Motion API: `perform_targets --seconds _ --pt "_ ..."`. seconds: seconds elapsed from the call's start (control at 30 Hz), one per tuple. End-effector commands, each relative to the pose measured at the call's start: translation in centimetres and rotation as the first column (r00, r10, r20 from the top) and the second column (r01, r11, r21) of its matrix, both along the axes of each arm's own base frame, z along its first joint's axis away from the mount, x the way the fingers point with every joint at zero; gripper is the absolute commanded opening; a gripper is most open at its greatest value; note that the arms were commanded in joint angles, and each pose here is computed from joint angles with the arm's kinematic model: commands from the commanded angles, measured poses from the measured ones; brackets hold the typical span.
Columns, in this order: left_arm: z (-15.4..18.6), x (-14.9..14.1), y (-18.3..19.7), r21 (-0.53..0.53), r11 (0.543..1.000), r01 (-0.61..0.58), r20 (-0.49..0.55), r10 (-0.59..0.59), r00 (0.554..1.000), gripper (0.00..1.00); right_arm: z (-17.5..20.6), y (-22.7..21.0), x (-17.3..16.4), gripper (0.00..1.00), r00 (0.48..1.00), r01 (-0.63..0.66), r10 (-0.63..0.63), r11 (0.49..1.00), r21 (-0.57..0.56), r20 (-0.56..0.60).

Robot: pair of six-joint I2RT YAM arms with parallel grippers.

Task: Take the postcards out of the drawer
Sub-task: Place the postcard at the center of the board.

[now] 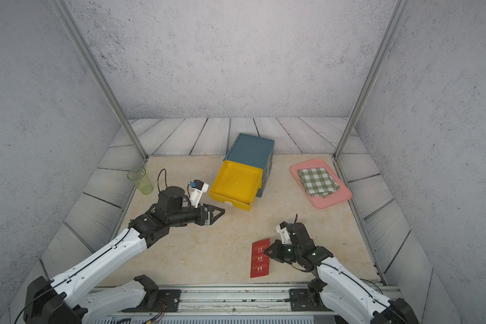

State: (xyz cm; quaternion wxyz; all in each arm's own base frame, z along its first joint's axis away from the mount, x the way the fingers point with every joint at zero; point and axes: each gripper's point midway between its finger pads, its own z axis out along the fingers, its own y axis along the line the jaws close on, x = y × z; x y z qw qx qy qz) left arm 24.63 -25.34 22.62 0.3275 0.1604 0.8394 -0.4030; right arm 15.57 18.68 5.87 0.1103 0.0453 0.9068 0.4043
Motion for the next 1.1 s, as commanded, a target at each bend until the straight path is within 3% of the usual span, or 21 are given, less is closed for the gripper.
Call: perform_targets --seconds 0.0,0.57,1.07 --pt "0.0 0.3 -0.1 -0.008 1.0 0.011 0.006 -0.011 1.0 0.74 -0.4 -0.3 0.8 0.05 0.999 0.002 0.0 0.999 -0.044 0.045" --pt "-1.0 0.7 -0.4 -0.003 1.0 0.025 -0.028 -0.026 0.999 0.74 -3.8 -0.4 1.5 0.21 1.0 -0.03 0.028 0.99 -0.134 -0.012" --pt "-1.4 1.3 -0.8 -0.016 0.999 0.031 -0.05 -0.032 0.998 0.74 -3.2 -2.3 1.2 0.38 1.0 -0.021 0.021 0.968 -0.252 0.0"
